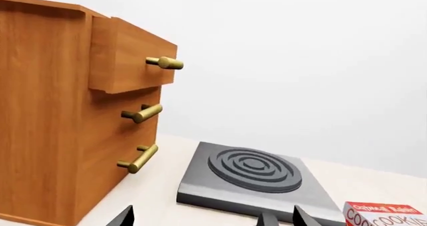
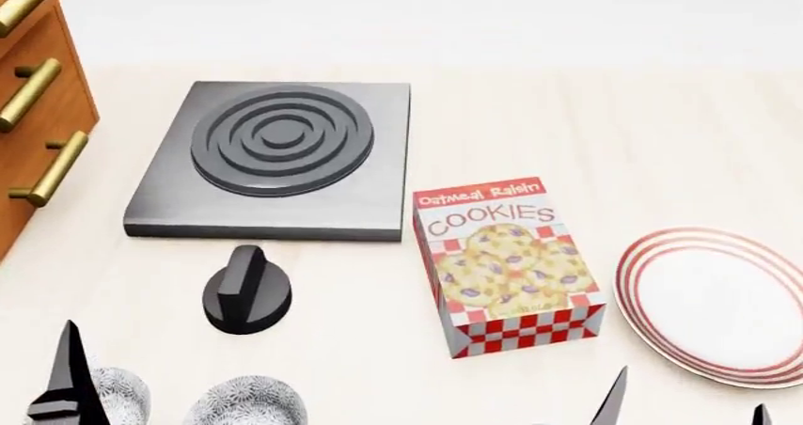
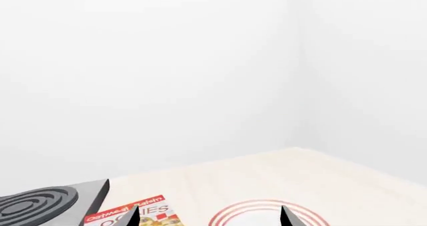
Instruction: Pick the akita bowl from table center and place it on the plate.
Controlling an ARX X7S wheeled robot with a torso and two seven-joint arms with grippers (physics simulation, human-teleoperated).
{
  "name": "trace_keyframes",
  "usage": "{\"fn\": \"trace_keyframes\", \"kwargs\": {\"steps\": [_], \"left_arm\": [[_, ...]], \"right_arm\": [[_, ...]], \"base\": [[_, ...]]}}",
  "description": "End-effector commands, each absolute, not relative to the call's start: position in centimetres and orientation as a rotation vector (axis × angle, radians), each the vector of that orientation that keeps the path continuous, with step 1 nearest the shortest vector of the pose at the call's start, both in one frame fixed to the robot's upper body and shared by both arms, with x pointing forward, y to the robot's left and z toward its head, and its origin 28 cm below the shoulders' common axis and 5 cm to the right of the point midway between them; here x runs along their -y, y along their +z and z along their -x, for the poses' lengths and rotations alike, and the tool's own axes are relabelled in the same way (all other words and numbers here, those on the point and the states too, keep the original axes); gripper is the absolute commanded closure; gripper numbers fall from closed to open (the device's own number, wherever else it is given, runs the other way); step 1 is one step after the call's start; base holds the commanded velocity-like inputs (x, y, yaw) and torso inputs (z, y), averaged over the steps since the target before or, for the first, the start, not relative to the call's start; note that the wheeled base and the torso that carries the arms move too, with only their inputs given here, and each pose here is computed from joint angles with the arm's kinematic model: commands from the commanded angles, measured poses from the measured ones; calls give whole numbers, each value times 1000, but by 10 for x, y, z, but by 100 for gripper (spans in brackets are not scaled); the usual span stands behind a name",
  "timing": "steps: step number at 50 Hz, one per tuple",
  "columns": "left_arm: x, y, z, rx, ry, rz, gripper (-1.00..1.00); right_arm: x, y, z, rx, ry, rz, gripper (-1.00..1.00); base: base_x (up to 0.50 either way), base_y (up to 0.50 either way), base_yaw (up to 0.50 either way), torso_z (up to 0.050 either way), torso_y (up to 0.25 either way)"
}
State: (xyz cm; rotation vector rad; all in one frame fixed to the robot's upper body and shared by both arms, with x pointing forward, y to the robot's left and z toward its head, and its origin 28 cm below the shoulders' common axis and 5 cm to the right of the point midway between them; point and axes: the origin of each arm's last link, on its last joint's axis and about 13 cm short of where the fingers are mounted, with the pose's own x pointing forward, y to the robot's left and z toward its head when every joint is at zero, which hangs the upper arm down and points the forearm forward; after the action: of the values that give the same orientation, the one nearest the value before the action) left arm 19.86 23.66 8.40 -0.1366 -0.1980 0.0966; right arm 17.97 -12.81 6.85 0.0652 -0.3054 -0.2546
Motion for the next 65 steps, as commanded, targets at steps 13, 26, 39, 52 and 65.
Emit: {"fn": "trace_keyframes", "kwargs": {"steps": [13, 26, 39, 52, 65], "left_arm": [[-237, 85, -198, 201, 94, 140, -100], [-247, 82, -199, 197, 164, 134, -100], [-269, 91, -187, 244, 284, 152, -100], [-280, 95, -176, 288, 392, 171, -100], [-277, 98, -175, 297, 374, 198, -100]], "right_arm": [[128, 69, -179, 293, -251, -62, -100], [112, 72, -183, 190, -76, -88, -100], [75, 108, -202, 8, 285, -27, -100], [52, 111, -232, -241, 460, -88, -100], [44, 106, -236, -386, 511, -101, -100]], "base": [[192, 0, 0, 0, 0], [0, 0, 0, 0, 0], [0, 0, 0, 0, 0], [0, 0, 0, 0, 0], [0, 0, 0, 0, 0]]}}
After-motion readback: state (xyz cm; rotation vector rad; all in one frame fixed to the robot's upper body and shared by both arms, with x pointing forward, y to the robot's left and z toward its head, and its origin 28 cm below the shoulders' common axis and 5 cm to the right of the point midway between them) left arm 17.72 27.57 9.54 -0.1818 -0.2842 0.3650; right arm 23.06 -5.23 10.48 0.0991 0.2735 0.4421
